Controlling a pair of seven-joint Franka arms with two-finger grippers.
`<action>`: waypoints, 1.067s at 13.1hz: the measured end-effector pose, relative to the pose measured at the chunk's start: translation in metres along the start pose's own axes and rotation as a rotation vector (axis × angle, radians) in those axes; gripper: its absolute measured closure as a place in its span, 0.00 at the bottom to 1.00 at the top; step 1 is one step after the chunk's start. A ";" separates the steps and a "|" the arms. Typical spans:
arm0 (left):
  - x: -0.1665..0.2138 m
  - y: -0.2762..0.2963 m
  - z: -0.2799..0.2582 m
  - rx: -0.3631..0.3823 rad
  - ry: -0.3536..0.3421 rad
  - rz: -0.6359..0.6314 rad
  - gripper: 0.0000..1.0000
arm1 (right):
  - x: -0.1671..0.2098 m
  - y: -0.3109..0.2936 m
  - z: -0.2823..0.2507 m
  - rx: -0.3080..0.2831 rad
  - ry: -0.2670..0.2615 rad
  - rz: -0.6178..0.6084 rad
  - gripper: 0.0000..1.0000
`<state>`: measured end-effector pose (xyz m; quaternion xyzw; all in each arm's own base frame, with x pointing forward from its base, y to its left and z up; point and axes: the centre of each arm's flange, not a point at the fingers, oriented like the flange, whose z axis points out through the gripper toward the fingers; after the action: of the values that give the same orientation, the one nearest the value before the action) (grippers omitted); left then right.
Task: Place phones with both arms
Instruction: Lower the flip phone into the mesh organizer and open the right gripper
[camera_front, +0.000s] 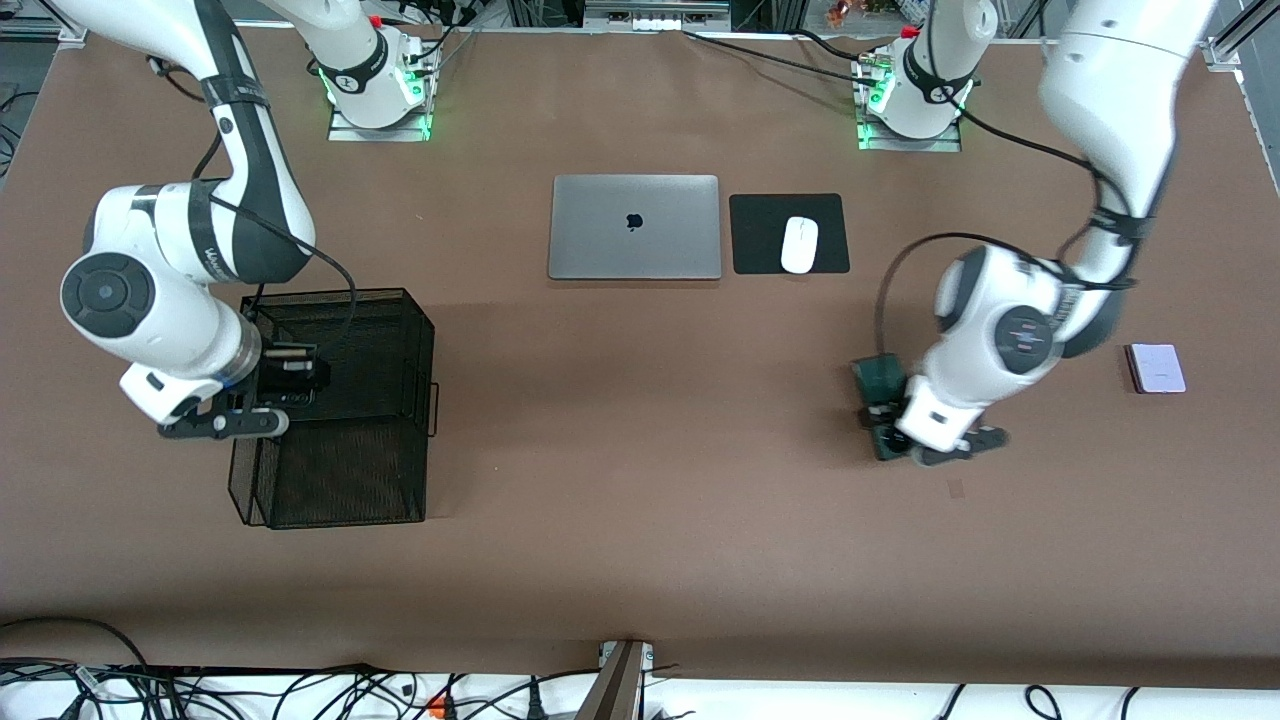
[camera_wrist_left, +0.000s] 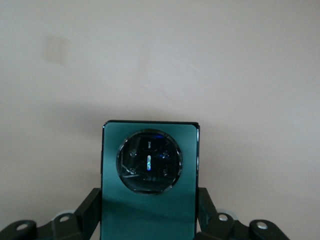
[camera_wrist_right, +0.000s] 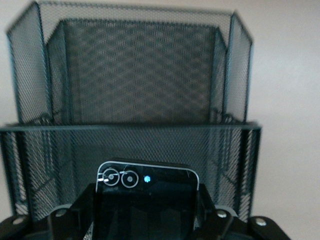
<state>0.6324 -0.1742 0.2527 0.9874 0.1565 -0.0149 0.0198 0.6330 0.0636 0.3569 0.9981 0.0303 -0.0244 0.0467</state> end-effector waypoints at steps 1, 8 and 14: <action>-0.014 0.028 -0.001 0.005 -0.005 -0.020 0.20 | -0.008 0.005 0.012 0.012 -0.007 0.010 0.18; -0.102 0.210 0.021 -0.051 0.018 0.016 0.20 | -0.024 0.028 0.037 0.026 -0.050 0.006 0.18; -0.188 0.311 0.054 -0.011 0.146 0.208 0.20 | -0.028 0.032 0.047 0.035 -0.070 0.021 0.18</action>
<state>0.5484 -0.5301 0.2161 0.9966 0.0545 0.0602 0.0154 0.6051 0.0255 0.3144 0.9976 0.0176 -0.0594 0.0306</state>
